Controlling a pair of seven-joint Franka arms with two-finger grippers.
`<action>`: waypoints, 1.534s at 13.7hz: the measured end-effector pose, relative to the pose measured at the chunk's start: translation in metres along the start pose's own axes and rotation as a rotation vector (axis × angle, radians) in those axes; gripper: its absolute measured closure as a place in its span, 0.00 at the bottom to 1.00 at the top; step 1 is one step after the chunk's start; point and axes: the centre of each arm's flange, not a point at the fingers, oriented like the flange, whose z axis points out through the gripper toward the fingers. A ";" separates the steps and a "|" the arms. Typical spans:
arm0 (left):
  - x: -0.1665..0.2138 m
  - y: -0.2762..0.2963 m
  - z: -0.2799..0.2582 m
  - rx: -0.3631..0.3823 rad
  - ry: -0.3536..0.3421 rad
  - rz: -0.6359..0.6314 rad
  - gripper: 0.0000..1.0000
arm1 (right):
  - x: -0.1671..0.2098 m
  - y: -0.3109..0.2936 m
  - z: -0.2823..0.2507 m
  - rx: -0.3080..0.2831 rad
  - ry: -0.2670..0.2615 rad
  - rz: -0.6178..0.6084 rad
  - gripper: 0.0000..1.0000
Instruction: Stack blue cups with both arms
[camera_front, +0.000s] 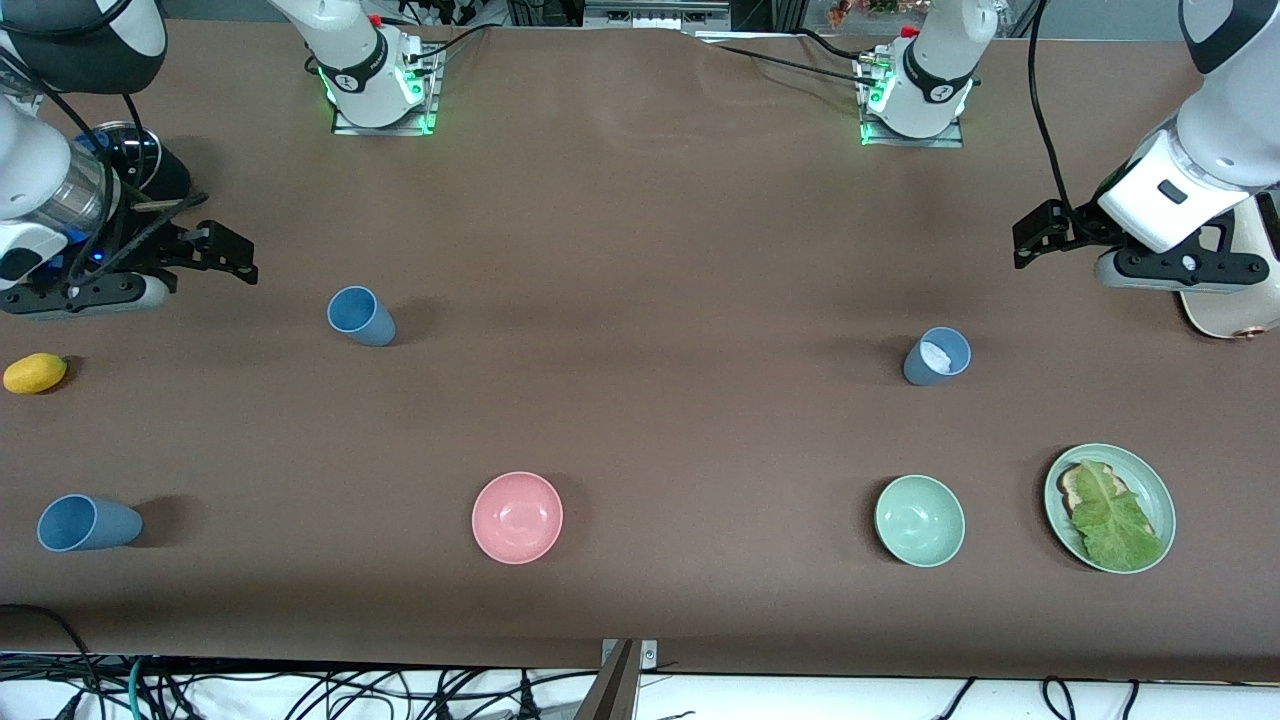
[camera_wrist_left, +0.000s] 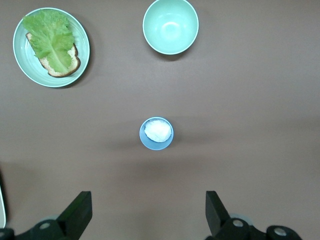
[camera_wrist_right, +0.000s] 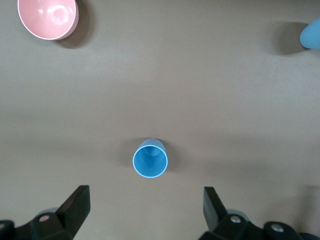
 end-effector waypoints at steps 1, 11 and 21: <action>0.000 0.000 0.000 0.000 0.000 0.000 0.00 | 0.000 0.000 0.000 0.000 0.000 0.000 0.00; -0.001 -0.005 0.013 0.001 -0.060 -0.008 0.00 | -0.001 0.000 0.008 0.001 -0.020 0.000 0.00; 0.074 -0.053 0.242 0.022 -0.191 -0.042 0.00 | -0.011 0.005 0.092 0.002 -0.092 0.010 0.00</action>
